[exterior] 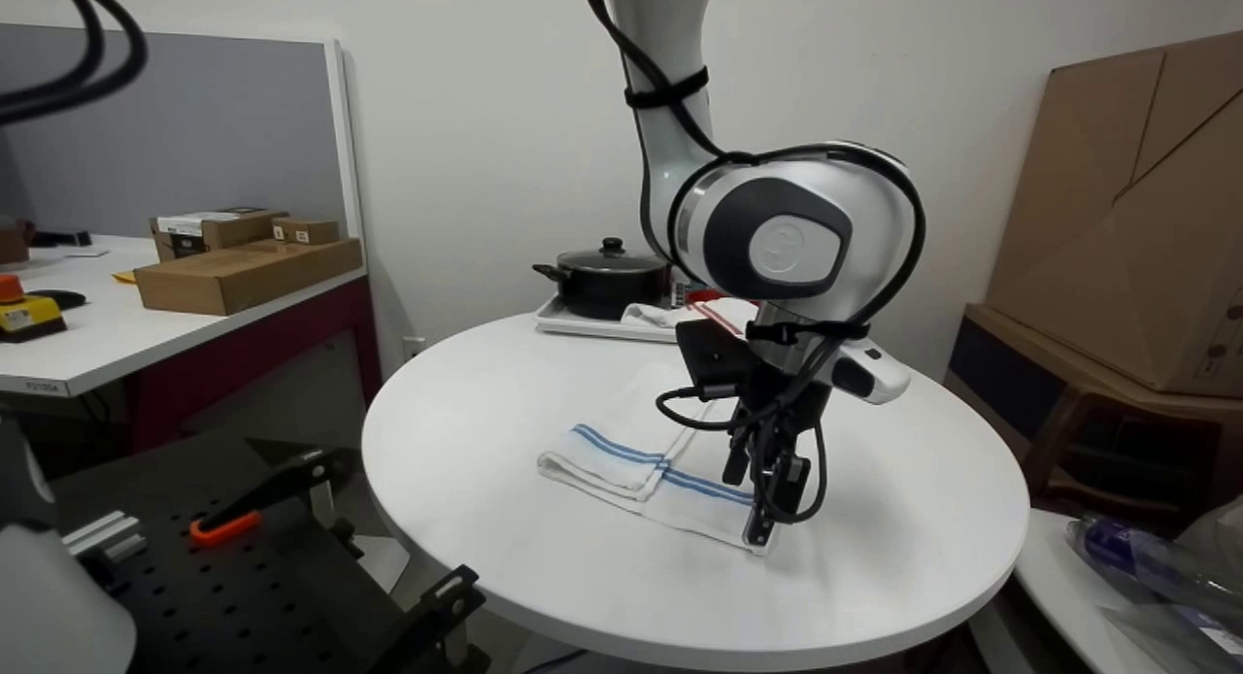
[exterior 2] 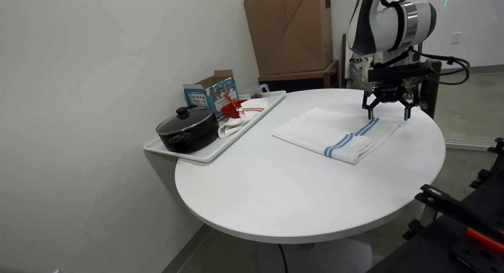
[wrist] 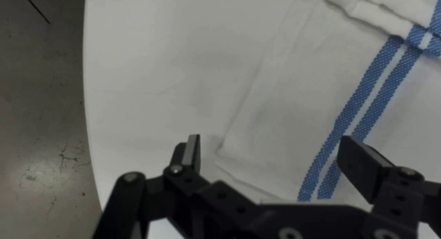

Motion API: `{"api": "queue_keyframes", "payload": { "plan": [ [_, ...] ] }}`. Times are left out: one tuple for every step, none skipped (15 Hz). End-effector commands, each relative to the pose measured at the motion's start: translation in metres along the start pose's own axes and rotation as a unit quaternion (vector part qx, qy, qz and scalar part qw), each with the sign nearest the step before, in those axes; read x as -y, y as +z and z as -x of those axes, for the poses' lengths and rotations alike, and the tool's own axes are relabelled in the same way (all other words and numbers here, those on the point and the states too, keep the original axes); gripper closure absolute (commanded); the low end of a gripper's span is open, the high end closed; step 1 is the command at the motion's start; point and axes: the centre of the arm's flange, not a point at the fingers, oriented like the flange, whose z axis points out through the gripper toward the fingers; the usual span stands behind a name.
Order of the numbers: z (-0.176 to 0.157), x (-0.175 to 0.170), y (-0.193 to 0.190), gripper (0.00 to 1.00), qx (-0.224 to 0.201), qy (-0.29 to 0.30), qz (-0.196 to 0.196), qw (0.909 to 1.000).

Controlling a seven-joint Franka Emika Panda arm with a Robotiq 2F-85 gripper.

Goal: Fold the white and blue towel from right to left and then bottom to top

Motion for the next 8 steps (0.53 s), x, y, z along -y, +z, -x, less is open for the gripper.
{"api": "queue_keyframes", "payload": {
  "plan": [
    [-0.01,-0.014,-0.002,0.0,0.006,0.009,-0.008,0.9999],
    [-0.012,-0.016,-0.002,0.0,0.005,0.01,-0.008,0.9999],
    [-0.014,-0.016,-0.001,0.0,0.005,0.008,-0.008,0.9999],
    [-0.015,-0.015,0.0,0.0,0.003,0.007,-0.008,0.9999],
    [-0.017,-0.013,0.001,0.0,0.002,0.003,-0.008,1.0],
    [-0.019,-0.011,0.001,0.0,0.002,-0.001,-0.008,1.0],
    [-0.021,-0.007,0.001,0.0,0.003,-0.008,-0.007,0.9999],
    [-0.022,-0.003,0.0,0.0,0.002,-0.017,-0.005,0.9998]
  ]
}}
